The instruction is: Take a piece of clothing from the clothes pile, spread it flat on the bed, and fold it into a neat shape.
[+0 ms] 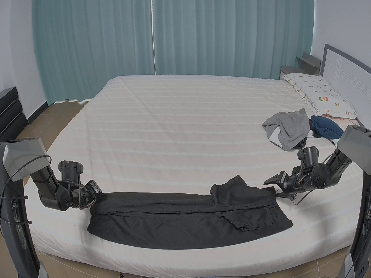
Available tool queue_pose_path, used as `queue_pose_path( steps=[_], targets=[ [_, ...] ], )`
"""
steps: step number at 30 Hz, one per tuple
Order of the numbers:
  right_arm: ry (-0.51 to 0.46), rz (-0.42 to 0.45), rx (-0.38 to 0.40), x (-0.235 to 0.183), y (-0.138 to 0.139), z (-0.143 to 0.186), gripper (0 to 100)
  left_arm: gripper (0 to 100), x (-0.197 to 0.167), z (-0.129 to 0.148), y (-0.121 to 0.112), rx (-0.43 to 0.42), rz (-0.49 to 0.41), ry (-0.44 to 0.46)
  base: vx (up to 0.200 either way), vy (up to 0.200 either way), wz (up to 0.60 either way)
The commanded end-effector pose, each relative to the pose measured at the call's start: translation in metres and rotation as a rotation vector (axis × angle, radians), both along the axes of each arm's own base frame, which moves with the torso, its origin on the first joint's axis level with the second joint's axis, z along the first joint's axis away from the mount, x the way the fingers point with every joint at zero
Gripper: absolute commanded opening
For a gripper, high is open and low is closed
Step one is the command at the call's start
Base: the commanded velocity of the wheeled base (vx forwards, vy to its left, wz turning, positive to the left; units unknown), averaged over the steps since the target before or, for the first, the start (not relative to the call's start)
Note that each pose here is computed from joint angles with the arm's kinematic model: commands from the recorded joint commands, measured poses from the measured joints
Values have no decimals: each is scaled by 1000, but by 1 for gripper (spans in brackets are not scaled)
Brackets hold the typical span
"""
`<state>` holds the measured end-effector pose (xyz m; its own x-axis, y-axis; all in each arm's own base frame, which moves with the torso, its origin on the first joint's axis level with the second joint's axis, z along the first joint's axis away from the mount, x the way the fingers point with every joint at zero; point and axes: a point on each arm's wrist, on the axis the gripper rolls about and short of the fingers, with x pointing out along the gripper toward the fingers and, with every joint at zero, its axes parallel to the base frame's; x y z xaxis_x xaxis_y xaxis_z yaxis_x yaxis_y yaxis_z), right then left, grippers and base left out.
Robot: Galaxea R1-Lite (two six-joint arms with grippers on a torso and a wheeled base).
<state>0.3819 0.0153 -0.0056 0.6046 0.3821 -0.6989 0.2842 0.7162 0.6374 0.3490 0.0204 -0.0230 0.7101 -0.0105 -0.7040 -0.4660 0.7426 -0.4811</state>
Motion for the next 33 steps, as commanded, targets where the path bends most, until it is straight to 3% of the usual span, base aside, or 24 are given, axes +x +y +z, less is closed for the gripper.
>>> queue_pose_path(
  steps=[1, 9, 18, 19, 26, 28, 29, 33],
  targets=[
    [-31, -37, 19, 5, -2, -4, 0, 0, 0, -2, 0, 0, 2, 4, 0, 0, 0],
    [-47, -92, 42, 6, -14, 4, 0, 0, 1, -3, 0, 0, 2, 4, 0, 0, 0],
    [-27, -65, 26, 2, -10, -4, 0, 0, -1, -4, -1, 0, -1, 15, 0, 0, 0],
    [-32, -60, 23, 2, -9, -4, 100, 100, -2, -3, -1, -1, -3, 14, 0, 0, 0],
    [-183, -38, 25, -5, -9, 28, 100, 100, -2, -1, 0, -4, 4, 9, 0, 0, 0],
    [-217, 7, 15, -11, -1, 36, 100, 100, -1, -2, 1, -5, 4, 9, 0, 0, 0],
    [-243, 84, -4, -16, 11, 43, 100, 100, -1, -2, 2, -9, 10, 9, 0, 0, 0],
    [-268, 185, -1, -19, 30, 46, 100, 100, -9, -5, 3, -23, 26, 36, 0, 0, 0]
  ],
)
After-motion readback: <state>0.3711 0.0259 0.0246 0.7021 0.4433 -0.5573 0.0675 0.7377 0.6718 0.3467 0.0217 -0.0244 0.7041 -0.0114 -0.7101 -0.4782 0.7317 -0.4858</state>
